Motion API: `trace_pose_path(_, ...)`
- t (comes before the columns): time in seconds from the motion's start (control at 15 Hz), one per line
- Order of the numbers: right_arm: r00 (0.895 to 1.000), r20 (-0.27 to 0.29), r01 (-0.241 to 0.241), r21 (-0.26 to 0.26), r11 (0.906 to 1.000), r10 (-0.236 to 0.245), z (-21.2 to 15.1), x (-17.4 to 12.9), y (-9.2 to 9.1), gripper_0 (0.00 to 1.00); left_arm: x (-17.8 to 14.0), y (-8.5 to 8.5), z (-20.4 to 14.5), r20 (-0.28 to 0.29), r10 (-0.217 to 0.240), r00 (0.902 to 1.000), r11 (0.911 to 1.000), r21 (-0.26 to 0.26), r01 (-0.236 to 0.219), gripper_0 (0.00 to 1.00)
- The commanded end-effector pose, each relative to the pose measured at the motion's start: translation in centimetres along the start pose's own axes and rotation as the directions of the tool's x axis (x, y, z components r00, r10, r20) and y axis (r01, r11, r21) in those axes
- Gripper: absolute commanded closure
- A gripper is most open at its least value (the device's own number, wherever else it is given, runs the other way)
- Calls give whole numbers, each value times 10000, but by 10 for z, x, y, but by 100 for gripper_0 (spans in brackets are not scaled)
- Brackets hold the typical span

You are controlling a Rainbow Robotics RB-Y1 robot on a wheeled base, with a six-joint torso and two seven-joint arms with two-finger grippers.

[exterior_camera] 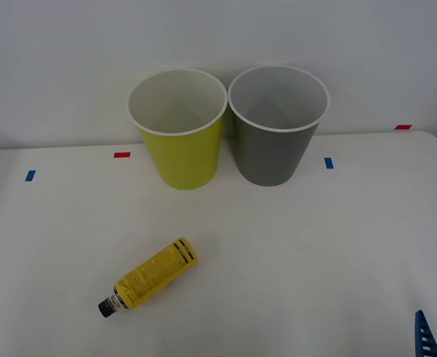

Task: Put cans in the gray bin and PET bottles in the light green bin.

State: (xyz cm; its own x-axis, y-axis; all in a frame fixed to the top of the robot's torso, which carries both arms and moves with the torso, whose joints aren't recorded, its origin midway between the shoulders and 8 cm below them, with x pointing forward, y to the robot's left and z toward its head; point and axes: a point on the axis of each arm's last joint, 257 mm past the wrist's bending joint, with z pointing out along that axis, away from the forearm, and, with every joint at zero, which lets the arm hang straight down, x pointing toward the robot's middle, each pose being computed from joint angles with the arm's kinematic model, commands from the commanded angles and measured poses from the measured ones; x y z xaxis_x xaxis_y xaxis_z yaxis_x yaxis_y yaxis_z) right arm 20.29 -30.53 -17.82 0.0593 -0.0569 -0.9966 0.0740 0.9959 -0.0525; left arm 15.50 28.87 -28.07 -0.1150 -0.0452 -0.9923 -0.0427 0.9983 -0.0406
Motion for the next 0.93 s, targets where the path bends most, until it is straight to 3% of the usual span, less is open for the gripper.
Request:
trace_pose_path(0.07, 10000, 0, 0, 0, 10000, 0, 0, 0, 0, 0, 0, 0, 0, 0, 0, 10000, 10000, 0, 0, 0)
trace_pose_path(0.13, 10000, 0, 0, 0, 10000, 0, 0, 0, 0, 0, 18, 0, 3, -332, -43, 9994, 10000, 75, 45, 0)
trace_pose_path(0.27, 10000, 0, 0, 0, 10000, 0, 0, 0, 0, 0, 17, 3, 4, -215, -76, 9997, 9987, 494, 86, 0)
trace_pose_path(0.47, 10000, 0, 0, 0, 10000, 0, 0, 0, 0, 0, 11, 3, 3, -218, 347, 9992, 9927, 1166, -319, 0)
trace_pose_path(0.6, 10000, 0, 0, 0, 10000, 0, 0, 0, 0, 0, -1, -7, 8, 140, 569, 9983, 9829, 1748, -585, 0)
trace_pose_path(0.8, 10000, 0, 0, 0, 10000, 0, 0, 0, 0, 0, -9, -28, 23, 565, 822, 9950, 9567, 2754, -947, 0)
trace_pose_path(0.93, 10000, 0, 0, 0, 10000, 0, 0, 0, 0, 0, -12, -37, 32, 814, 1220, 9892, 9279, 3443, -1427, 0)
